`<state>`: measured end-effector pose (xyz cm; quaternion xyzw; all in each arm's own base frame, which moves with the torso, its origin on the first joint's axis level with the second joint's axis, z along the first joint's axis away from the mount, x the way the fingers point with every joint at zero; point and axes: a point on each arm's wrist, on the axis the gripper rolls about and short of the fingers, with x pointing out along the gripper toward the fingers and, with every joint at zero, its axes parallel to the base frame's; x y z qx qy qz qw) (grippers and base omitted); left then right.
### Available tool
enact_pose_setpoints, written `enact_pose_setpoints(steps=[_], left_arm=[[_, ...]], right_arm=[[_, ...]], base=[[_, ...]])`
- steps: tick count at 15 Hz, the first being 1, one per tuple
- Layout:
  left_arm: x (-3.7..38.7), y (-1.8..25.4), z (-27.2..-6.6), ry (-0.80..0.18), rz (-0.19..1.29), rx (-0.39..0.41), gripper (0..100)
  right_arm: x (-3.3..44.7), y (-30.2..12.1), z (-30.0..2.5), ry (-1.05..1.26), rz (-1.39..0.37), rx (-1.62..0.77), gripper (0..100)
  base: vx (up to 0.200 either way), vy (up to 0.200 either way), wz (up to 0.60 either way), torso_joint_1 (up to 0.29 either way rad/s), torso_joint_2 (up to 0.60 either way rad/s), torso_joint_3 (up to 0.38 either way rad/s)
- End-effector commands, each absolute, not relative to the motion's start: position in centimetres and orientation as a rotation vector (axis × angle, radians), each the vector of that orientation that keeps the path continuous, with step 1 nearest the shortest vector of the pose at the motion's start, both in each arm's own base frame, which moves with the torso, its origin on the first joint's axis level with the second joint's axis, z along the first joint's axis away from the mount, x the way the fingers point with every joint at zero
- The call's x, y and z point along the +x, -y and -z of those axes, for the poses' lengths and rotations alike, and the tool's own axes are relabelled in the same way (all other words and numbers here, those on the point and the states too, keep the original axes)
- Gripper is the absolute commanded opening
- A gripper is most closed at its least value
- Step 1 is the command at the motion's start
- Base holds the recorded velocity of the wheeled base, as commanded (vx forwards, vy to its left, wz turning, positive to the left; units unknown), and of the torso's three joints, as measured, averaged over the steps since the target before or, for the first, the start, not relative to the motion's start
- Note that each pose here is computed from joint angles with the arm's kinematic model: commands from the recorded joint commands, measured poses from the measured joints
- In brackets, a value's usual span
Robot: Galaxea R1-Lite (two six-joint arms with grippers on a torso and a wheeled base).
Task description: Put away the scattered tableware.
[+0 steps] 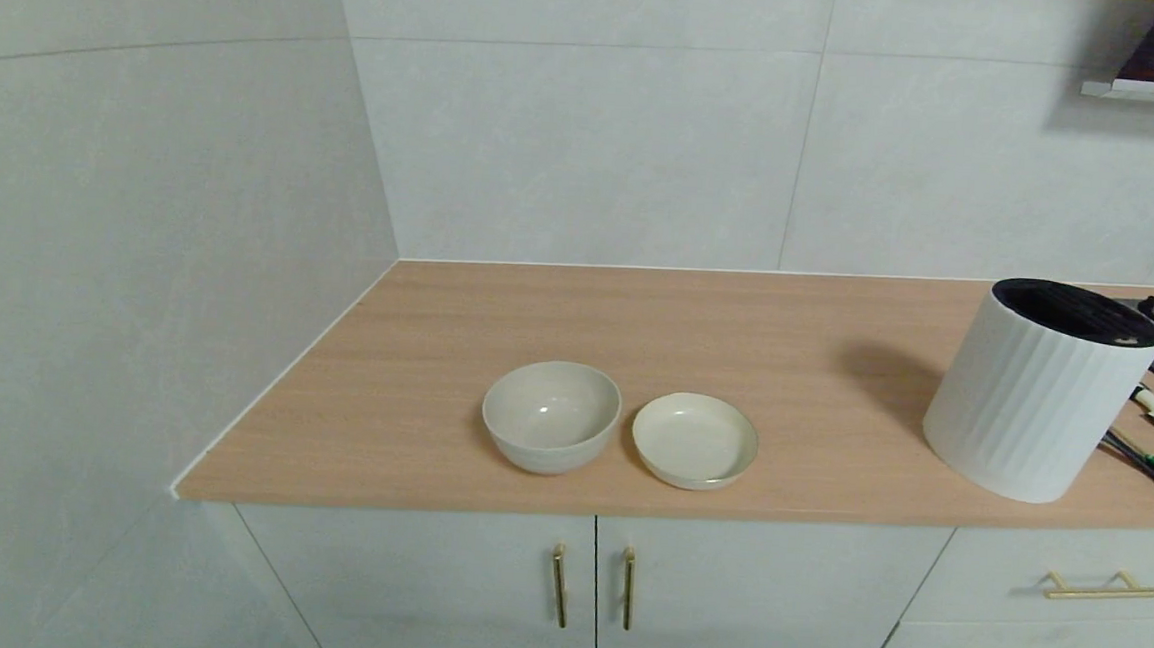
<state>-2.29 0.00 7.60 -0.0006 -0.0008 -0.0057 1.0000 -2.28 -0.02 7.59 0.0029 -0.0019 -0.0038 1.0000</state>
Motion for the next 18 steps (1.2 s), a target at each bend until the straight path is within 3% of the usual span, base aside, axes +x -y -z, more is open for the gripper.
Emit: enact_pose_setpoints(steps=[1, 18], left_arm=[[-2.29, 0.0, -7.59, 0.002, 0.012, -0.002, 100], [-2.29, 0.0, -7.59, 0.002, 0.012, -0.002, 100]], right_arm=[[-2.28, 0.02, -7.6, 0.005, 0.008, 0.006, 100], [-2.28, 0.02, -7.6, 0.005, 0.008, 0.006, 100]], base=[[0.0, 0.0, 0.0, -0.246, 0.54, 0.305], [0.0, 0.0, 0.0, -0.201, 0.5, 0.293]])
